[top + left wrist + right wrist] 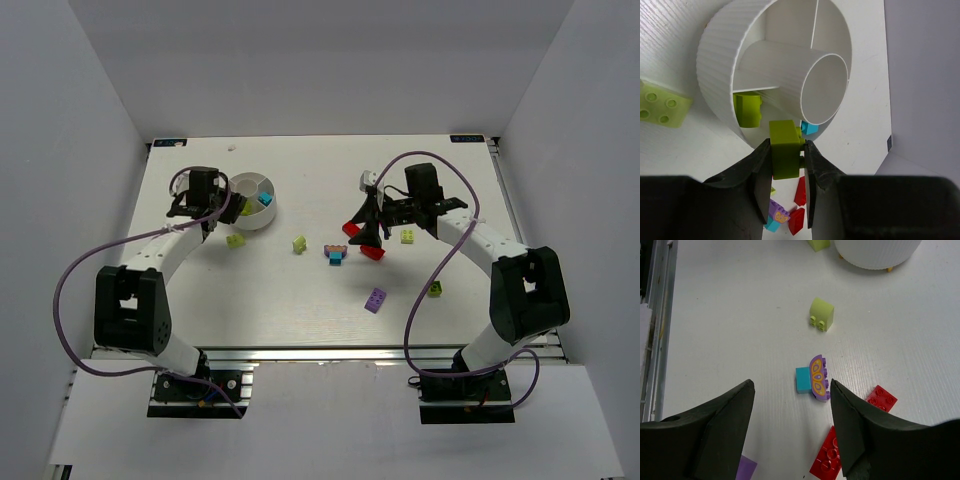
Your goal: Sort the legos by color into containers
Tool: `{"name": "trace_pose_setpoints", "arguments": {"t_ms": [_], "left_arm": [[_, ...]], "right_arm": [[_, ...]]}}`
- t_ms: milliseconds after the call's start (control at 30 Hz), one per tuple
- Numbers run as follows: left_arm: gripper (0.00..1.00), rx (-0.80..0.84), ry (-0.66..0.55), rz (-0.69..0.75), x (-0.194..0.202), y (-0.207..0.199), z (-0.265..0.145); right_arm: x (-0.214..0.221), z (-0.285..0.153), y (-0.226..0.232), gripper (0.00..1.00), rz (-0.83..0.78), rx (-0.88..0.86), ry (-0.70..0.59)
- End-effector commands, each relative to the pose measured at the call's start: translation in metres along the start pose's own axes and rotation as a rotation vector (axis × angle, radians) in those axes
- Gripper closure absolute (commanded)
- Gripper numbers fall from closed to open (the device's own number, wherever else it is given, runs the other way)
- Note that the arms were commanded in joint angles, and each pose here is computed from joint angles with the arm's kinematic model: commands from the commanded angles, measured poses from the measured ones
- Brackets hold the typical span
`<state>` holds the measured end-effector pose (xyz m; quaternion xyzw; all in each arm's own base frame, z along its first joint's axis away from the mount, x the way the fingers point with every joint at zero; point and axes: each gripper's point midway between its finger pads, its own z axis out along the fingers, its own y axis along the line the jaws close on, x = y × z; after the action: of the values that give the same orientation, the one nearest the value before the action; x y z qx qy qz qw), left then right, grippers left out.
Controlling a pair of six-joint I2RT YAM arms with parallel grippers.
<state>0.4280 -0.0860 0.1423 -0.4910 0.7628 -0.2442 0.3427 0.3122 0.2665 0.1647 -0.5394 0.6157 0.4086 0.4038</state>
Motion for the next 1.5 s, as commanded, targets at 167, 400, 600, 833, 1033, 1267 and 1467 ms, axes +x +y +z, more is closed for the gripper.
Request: {"name": "trace_pose_setpoints", "arguments": {"t_ms": [167, 400, 600, 833, 1033, 1267, 1467], "left_arm": [[0.76, 0.018, -0.029, 0.008, -0.007, -0.015, 0.007], [0.59, 0.001, -0.026, 0.017, -0.006, -0.012, 0.014], [0.42, 0.002, -0.033, 0.021, -0.009, -0.016, 0.014], [0.41, 0.031, -0.039, 0.038, -0.013, -0.028, 0.001], [0.39, 0.072, -0.077, 0.101, -0.023, -0.037, -0.032], [0.21, 0.093, -0.132, 0.211, -0.03, -0.02, -0.071], [0.1, 0.151, -0.168, 0.289, -0.031, -0.012, -0.101]], "right_arm": [[-0.01, -0.004, 0.002, 0.32, -0.031, 0.007, -0.012], [-0.01, -0.006, 0.001, 0.32, -0.033, 0.01, -0.012], [-0.01, -0.006, 0.001, 0.32, -0.032, 0.006, -0.013], [-0.01, -0.007, 0.001, 0.32, -0.045, 0.011, -0.005], [-0.007, -0.007, -0.001, 0.28, -0.053, 0.016, 0.006], [-0.012, -0.01, -0.009, 0.11, -0.101, 0.047, 0.02], [-0.006, -0.02, -0.027, 0.11, -0.094, 0.196, 0.003]]}}
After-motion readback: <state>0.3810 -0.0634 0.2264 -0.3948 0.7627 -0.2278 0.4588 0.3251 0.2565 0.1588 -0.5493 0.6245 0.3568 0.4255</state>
